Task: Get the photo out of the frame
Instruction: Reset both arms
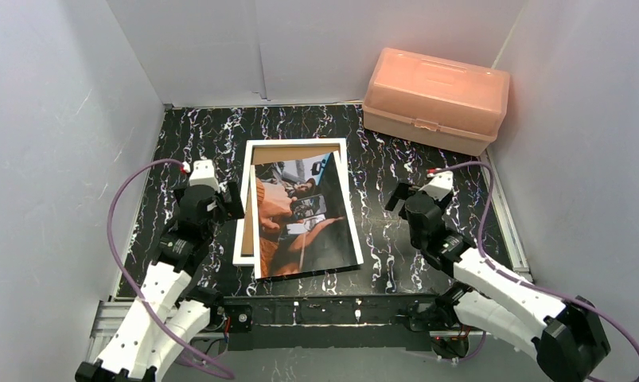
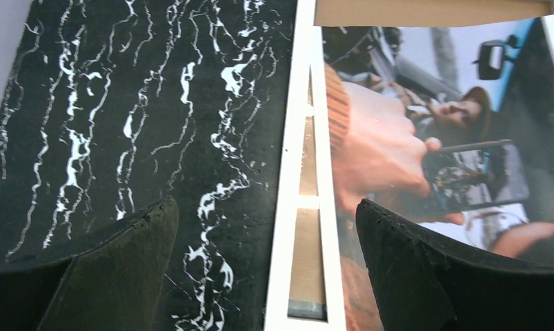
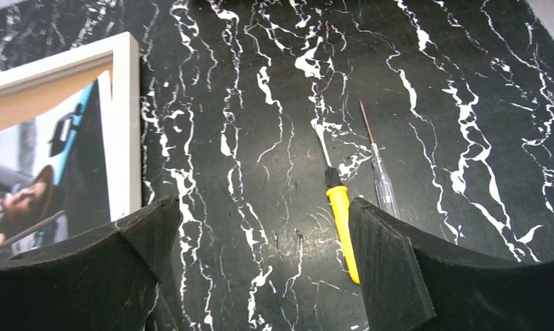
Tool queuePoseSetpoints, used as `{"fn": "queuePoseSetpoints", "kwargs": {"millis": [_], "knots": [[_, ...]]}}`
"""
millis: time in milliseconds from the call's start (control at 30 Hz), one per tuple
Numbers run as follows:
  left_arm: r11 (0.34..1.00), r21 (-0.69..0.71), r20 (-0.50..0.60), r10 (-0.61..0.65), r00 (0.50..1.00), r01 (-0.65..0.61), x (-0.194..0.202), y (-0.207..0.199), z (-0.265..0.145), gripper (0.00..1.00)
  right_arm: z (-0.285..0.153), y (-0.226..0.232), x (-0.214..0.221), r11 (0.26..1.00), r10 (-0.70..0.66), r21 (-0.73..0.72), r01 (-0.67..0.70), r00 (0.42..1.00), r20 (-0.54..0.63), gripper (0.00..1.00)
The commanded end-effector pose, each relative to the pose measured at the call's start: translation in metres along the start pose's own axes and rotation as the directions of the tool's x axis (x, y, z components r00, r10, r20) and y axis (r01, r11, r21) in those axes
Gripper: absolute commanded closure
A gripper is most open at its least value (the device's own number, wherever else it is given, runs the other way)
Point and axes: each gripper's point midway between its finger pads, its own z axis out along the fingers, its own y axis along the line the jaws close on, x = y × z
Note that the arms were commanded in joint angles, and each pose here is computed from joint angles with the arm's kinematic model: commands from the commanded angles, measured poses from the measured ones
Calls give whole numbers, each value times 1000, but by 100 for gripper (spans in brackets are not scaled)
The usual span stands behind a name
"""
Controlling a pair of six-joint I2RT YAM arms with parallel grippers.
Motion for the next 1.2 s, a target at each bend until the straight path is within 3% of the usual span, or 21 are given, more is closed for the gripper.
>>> {"fn": "queuePoseSetpoints", "kwargs": {"millis": [0, 400, 500, 667, 900, 1167], "knots": [[989, -116, 12, 93, 996, -91, -3, 17, 21, 2, 17, 2, -28, 998, -19, 68, 12, 995, 96, 1], [980, -196, -26, 16, 1000, -21, 35, 47, 71, 2, 78, -67, -35, 965, -185, 205, 164, 979, 89, 1], [979, -204, -1, 5, 1000, -5, 40, 55, 84, 2, 84, -69, -27, 945, -280, 187, 268, 959, 44, 1], [975, -202, -41, 89, 995, -96, 49, 62, 99, 1, 89, -77, -15, 929, -332, 185, 322, 943, 25, 1], [986, -143, 59, 98, 993, -89, 51, 58, 117, 1, 95, -95, 14, 938, -317, 160, 307, 948, 36, 1], [992, -108, 74, 80, 994, -72, 61, 62, 131, 2, 115, -89, 20, 923, -376, 106, 369, 925, 56, 1]]}}
